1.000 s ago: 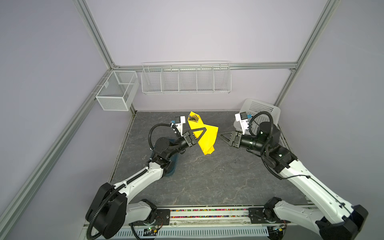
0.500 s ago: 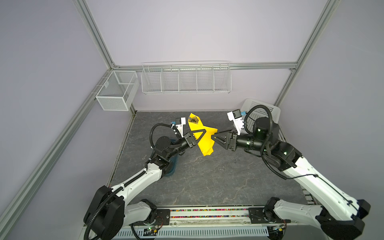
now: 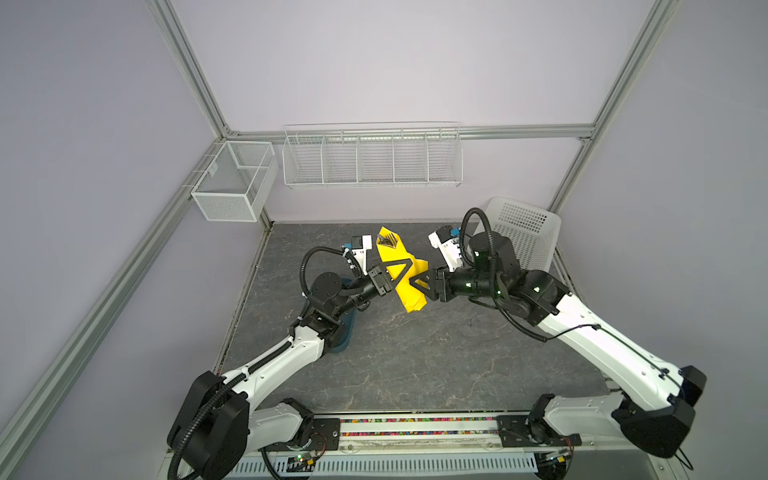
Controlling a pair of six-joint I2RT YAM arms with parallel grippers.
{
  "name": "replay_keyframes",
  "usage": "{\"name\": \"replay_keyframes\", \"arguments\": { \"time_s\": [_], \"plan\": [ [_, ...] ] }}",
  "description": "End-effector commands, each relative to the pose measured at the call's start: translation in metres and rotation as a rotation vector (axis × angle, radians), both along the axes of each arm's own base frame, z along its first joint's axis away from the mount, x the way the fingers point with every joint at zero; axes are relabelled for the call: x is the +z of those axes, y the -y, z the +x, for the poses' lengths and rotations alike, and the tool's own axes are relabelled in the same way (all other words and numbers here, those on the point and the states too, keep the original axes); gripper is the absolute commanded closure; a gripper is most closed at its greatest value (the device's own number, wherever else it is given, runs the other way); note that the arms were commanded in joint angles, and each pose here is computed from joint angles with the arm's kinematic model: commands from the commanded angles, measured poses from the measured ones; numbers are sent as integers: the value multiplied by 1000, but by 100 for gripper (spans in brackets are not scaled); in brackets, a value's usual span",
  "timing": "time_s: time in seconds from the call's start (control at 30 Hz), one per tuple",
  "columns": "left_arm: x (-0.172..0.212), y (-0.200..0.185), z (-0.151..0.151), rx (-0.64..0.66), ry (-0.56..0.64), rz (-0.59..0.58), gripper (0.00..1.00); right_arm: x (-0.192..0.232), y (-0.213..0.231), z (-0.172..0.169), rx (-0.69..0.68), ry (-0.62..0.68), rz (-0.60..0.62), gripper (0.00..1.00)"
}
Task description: Place the utensils on the paper napkin and roll it up
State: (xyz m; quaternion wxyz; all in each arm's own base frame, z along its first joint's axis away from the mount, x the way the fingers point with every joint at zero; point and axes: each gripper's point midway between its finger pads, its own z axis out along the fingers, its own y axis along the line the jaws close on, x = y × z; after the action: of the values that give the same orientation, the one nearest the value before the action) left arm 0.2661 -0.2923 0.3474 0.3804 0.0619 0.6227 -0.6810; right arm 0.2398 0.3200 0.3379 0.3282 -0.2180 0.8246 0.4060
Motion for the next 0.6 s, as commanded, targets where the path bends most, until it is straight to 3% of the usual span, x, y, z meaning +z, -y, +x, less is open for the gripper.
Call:
{"name": "replay_keyframes", "arguments": {
  "time_s": [0.0, 0.37, 0.57],
  "plan": [
    [20, -4, -6, 0, 59, -36, 100, -4, 2, 1, 2, 24, -47, 51],
    [20, -4, -5, 3, 51, -30, 100, -4, 7, -15, 51, 34, -49, 50],
    [20, -4, -4, 7, 49, -31, 100, -16, 17, -26, 85, 24, -138, 50]
  ]
}}
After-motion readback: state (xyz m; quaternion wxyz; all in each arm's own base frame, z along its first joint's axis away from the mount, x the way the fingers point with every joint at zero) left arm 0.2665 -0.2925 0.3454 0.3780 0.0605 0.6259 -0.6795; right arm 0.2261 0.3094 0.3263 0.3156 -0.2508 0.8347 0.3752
